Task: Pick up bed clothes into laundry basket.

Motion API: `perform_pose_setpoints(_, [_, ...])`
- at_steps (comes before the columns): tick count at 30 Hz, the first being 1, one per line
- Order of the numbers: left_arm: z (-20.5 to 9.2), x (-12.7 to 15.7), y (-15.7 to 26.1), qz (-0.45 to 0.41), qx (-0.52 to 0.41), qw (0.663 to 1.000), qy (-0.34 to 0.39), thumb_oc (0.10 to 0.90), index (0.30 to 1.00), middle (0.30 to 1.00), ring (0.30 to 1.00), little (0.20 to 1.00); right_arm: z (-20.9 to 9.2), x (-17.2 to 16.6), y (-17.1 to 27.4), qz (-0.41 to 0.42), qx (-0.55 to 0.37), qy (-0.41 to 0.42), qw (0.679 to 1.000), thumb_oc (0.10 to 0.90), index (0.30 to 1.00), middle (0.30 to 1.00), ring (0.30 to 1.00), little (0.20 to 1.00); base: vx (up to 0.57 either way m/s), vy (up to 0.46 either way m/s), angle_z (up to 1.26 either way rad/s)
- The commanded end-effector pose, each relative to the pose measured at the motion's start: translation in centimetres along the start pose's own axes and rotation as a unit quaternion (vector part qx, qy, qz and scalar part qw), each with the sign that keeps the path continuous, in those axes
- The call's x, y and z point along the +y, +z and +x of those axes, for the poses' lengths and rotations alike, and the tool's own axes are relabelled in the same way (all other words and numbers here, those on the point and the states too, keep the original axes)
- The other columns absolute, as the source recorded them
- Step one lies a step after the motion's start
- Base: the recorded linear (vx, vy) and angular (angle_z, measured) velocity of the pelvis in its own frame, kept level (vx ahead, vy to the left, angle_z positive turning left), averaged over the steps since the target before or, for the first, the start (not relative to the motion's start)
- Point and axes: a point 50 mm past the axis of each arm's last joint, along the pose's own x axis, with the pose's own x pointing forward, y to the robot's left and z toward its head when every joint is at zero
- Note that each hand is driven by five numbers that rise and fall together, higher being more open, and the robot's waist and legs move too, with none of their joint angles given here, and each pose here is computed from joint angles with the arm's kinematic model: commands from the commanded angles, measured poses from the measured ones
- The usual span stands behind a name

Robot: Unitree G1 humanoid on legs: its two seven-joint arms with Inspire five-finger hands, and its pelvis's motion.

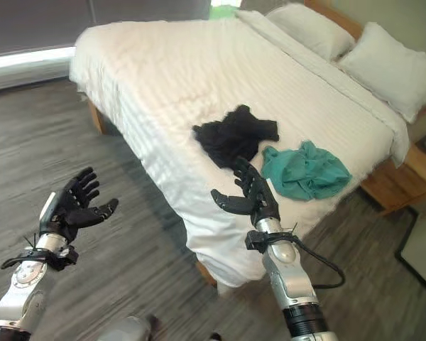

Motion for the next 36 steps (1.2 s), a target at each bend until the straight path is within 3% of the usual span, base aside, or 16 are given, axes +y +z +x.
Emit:
perform_pose_setpoints(1, [0.7,-1.9,5.7,0.004,-0.140,0.988,-0.061,0.800,0.900,0.900,0.900,0.900,0.8,-0.8,5.8,-0.009,-0.126,0.007,0.992,0.800,0.900,0.900,0.900,0.900,0.15,-0.311,0.88])
perform_pose_setpoints(7, [0.7,-1.7,5.9,0.007,-0.146,0.988,-0.057,0.800,0.900,0.900,0.900,0.900,1.1,-0.6,6.1,-0.014,-0.130,0.015,0.991,0.800,0.900,0.900,0.900,0.900,0.08,-0.169,0.60])
perform_pose_setpoints(10, [0.5,-2.9,3.0,-0.076,-0.098,0.991,-0.051,0.800,0.900,0.900,0.900,0.900,1.7,-1.6,8.7,-0.057,-0.161,0.009,0.985,0.800,0.900,0.900,0.900,0.900,0.00,-0.875,0.85])
perform_pose_setpoints(17, [0.5,-3.6,3.3,-0.056,-0.104,0.990,-0.072,0.800,0.900,0.900,0.900,0.900,0.8,-2.8,7.0,-0.053,-0.132,-0.015,0.990,0.800,0.900,0.900,0.900,0.900,-0.03,-0.258,0.30])
perform_pose_setpoints(23, [0.1,-2.7,2.8,-0.045,-0.097,0.993,-0.043,0.800,0.900,0.900,0.900,0.900,-0.2,-3.6,5.1,-0.033,-0.112,-0.059,0.991,0.800,0.900,0.900,0.900,0.900,-0.03,-0.042,0.08])
perform_pose_setpoints(29, [-0.9,-0.8,2.1,-0.020,-0.081,0.996,-0.012,0.800,0.900,0.900,0.900,0.900,-1.9,-4.8,5.4,-0.074,-0.123,-0.096,0.985,0.800,0.900,0.900,0.900,0.900,-0.01,0.004,0.01])
perform_pose_setpoints(36, [-0.2,-2.1,2.4,-0.015,-0.080,0.996,-0.045,0.800,0.900,0.900,0.900,0.900,-4.6,-6.4,4.7,-0.125,-0.102,-0.146,0.976,0.800,0.900,0.900,0.900,0.900,0.01,0.022,-0.18])
